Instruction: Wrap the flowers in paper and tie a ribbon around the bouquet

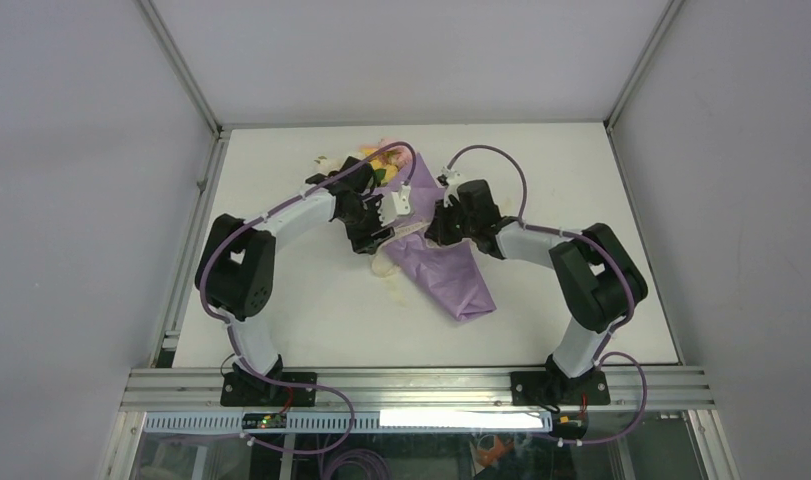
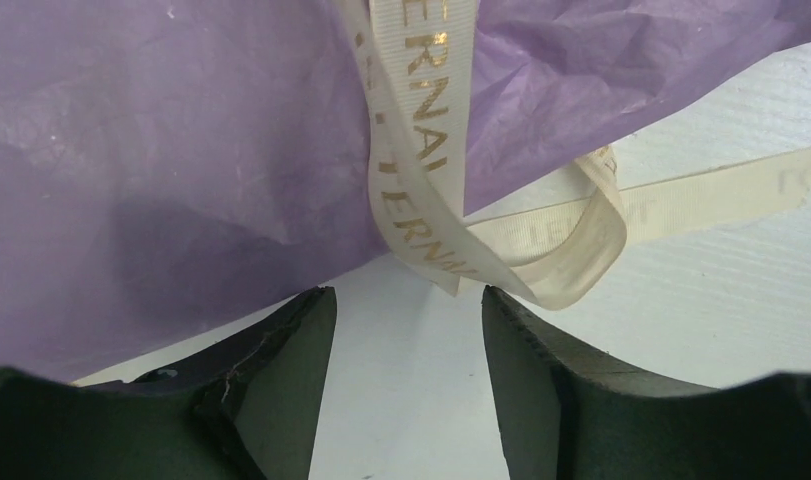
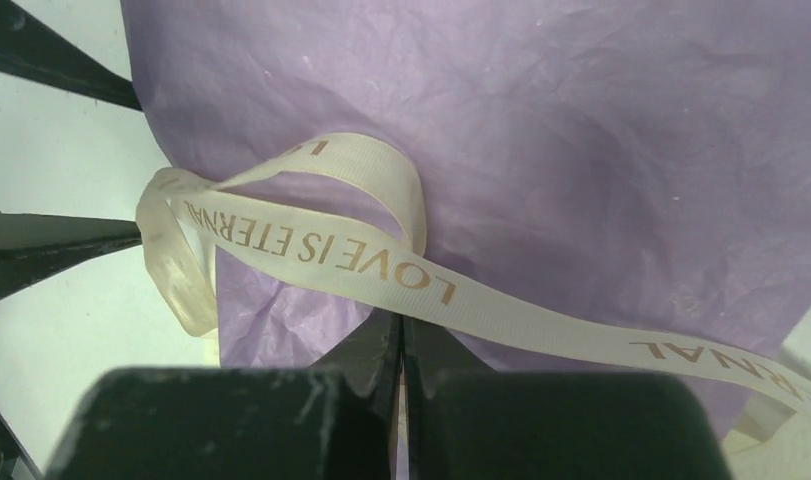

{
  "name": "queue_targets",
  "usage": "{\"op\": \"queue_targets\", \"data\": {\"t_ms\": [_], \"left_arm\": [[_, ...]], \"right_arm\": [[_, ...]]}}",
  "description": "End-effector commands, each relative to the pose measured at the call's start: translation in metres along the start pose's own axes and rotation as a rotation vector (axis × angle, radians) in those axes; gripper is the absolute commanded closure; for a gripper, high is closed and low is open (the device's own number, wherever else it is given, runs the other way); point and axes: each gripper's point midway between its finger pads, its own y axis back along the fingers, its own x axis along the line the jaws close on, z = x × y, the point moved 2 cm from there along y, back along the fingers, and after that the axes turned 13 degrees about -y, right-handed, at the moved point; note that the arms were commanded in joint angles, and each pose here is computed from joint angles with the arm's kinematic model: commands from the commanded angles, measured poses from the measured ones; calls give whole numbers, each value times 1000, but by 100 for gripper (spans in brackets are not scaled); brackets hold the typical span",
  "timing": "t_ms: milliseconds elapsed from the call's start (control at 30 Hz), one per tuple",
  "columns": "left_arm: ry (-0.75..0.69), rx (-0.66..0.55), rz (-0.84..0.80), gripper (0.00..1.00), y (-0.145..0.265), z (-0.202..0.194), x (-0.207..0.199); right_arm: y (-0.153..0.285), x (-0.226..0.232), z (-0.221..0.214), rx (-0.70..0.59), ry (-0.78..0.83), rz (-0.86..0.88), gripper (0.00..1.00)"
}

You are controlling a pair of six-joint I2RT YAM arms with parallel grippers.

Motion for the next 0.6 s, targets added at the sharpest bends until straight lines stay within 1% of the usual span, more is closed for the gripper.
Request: {"op": "queue_targets", "data": {"t_ms": [0, 200, 267, 400, 567], "left_arm": [[-51, -15, 53, 44, -5, 10, 15], [-76, 37, 40, 51, -13, 10, 10], [-80, 40, 29, 52, -11, 12, 6], [-66, 37, 36, 47, -7, 18, 2], [26, 61, 99, 50, -1, 27, 10]], "right_arm": [[15, 16, 32, -96, 7, 62, 100], [19, 15, 38, -108, -3, 73, 100], [20, 14, 38, -107, -9, 76, 100], [20, 14, 36, -98, -13, 81, 100], [21, 14, 36, -95, -20, 89, 100]]}}
